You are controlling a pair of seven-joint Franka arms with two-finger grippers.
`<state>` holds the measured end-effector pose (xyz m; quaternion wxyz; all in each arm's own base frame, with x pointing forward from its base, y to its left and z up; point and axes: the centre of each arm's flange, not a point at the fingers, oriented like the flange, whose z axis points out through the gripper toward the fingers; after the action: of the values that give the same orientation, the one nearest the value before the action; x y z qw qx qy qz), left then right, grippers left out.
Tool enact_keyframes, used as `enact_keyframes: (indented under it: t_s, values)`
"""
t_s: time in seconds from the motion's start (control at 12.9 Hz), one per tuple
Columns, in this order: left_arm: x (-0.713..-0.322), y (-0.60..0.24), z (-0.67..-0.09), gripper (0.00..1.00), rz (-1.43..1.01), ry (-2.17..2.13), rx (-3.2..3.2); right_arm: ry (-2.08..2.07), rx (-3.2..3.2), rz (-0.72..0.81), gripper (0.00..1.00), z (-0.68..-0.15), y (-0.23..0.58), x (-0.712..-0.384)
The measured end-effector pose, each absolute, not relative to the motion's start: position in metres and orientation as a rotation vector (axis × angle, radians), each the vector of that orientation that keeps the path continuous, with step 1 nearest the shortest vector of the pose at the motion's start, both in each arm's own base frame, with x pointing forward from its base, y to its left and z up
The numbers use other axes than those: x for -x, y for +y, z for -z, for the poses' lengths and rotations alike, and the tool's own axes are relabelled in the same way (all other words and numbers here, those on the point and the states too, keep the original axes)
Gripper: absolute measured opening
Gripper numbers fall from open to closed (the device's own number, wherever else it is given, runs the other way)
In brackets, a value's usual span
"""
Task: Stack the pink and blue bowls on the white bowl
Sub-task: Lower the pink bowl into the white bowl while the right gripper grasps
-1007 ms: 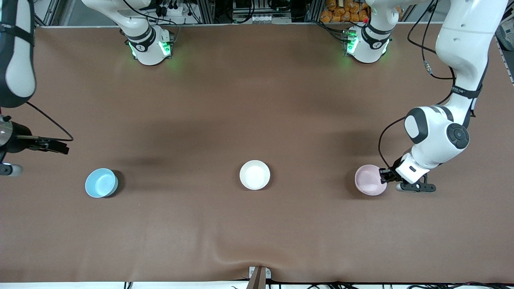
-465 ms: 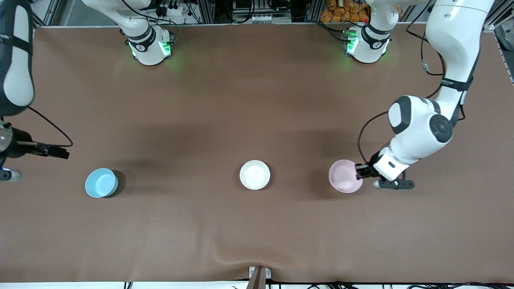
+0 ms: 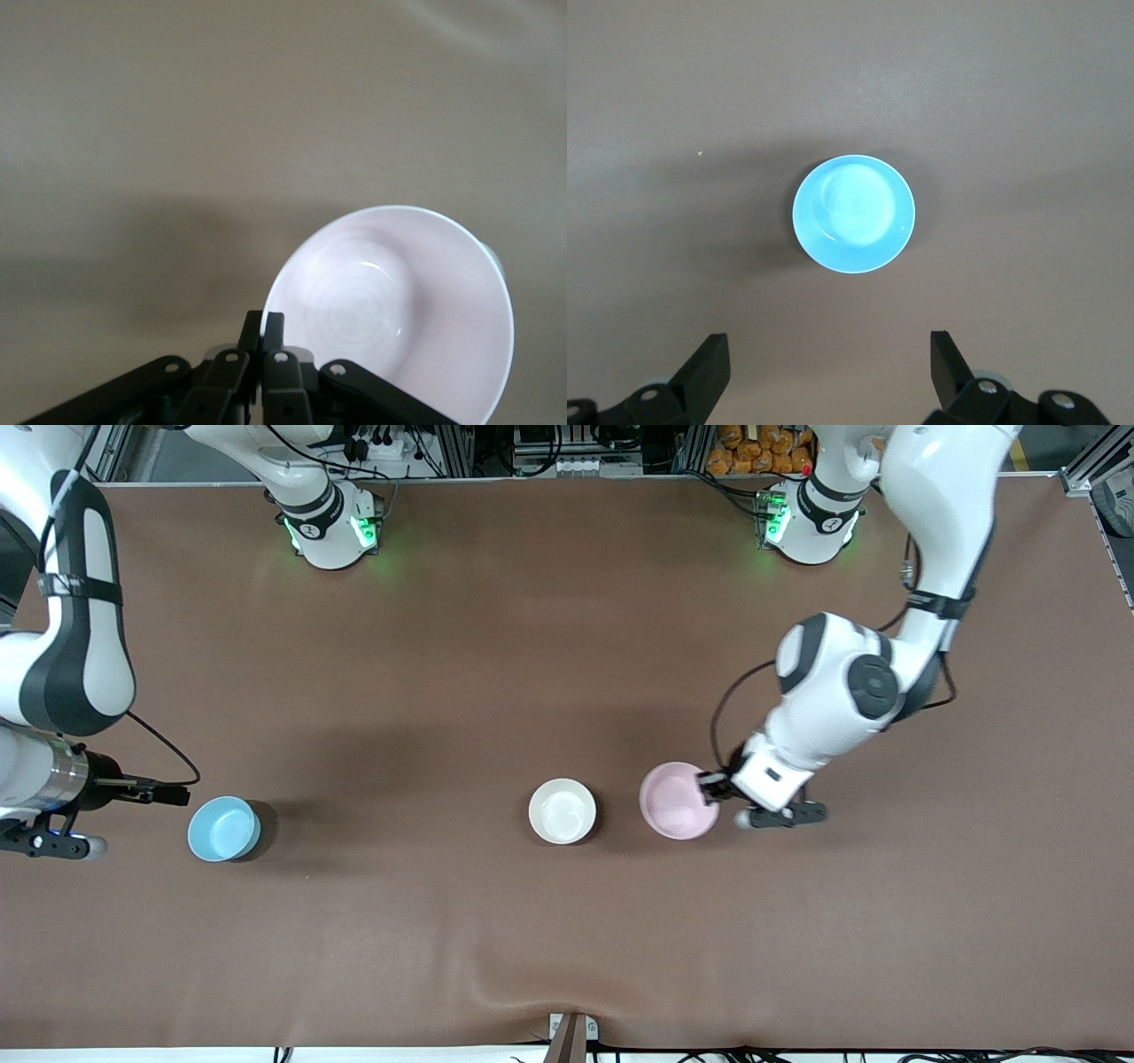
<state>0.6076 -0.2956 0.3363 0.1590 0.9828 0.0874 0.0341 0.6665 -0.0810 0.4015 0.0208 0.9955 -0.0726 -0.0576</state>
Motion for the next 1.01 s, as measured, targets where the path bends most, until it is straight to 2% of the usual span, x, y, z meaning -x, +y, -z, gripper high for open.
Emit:
enact_keyframes:
  t_s: [0.39,0.7,1.01]
  values:
    - [-0.590,-0.386,-0.321,0.03,-0.027,0.312,-2.770,-0.200,-3.081,0.210,1.00,-0.372,-0.093,-0.671]
    - [-0.596,-0.415,-0.284,0.03,-0.015,0.272,-2.793,-0.108,-3.081,0.226,1.00,-0.306,-0.136,-0.675]
    - [-0.590,-0.429,-0.268,0.03,-0.019,0.239,-2.824,-0.084,-3.077,0.240,1.00,-0.262,-0.140,-0.679]
